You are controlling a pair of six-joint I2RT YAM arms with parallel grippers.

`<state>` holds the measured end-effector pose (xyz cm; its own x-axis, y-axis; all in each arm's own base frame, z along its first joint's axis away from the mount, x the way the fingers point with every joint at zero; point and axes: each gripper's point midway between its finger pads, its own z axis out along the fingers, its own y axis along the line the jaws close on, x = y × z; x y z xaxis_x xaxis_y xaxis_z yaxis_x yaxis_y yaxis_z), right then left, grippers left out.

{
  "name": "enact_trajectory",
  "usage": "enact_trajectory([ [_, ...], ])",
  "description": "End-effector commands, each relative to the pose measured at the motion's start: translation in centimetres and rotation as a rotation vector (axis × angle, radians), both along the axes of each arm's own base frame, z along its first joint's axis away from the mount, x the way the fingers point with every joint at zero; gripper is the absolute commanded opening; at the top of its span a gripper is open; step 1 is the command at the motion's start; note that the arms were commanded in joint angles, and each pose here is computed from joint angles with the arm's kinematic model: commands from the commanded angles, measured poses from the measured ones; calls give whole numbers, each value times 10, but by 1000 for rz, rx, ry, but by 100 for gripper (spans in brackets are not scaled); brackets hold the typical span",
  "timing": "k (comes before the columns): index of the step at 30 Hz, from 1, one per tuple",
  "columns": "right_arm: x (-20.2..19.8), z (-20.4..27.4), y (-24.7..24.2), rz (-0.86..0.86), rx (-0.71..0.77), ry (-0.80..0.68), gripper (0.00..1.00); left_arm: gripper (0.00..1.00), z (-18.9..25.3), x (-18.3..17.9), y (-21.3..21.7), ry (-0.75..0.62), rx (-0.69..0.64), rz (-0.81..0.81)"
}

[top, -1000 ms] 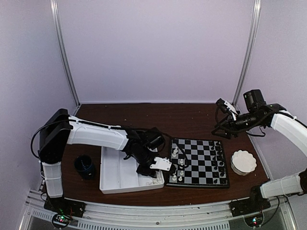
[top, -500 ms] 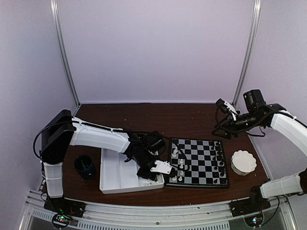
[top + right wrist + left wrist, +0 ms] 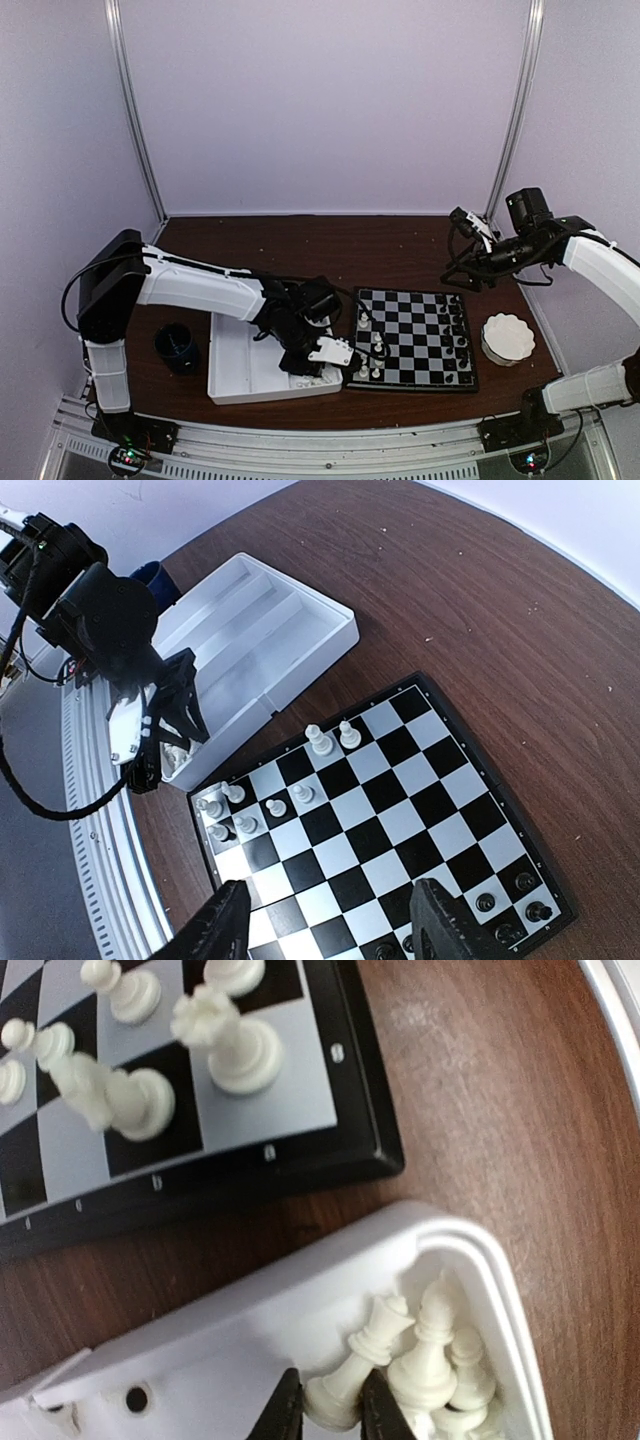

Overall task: Set up the chess pieces on the board
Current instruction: Pick up the king from the storage box.

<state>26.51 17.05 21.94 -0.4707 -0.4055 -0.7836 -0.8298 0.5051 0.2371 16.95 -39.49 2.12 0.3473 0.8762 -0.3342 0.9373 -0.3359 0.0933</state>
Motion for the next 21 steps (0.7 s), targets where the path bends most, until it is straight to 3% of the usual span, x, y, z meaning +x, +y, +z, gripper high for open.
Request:
enact_trajectory([
  [1, 0, 2, 1, 13, 17, 4, 57, 10, 10, 16, 31, -102, 83, 120],
  [4, 3, 4, 2, 4, 30, 23, 57, 8, 29, 35, 38, -116, 27, 243],
  [9, 3, 4, 11, 24, 54, 86, 58, 7, 89, 55, 21, -28, -281, 394],
  [15, 16, 22, 42, 109, -23, 114, 58, 8, 141, 67, -3, 150, -567, 478],
  [21, 5, 33, 106, 241, -33, 136, 57, 8, 178, 65, -18, 362, -791, 510],
])
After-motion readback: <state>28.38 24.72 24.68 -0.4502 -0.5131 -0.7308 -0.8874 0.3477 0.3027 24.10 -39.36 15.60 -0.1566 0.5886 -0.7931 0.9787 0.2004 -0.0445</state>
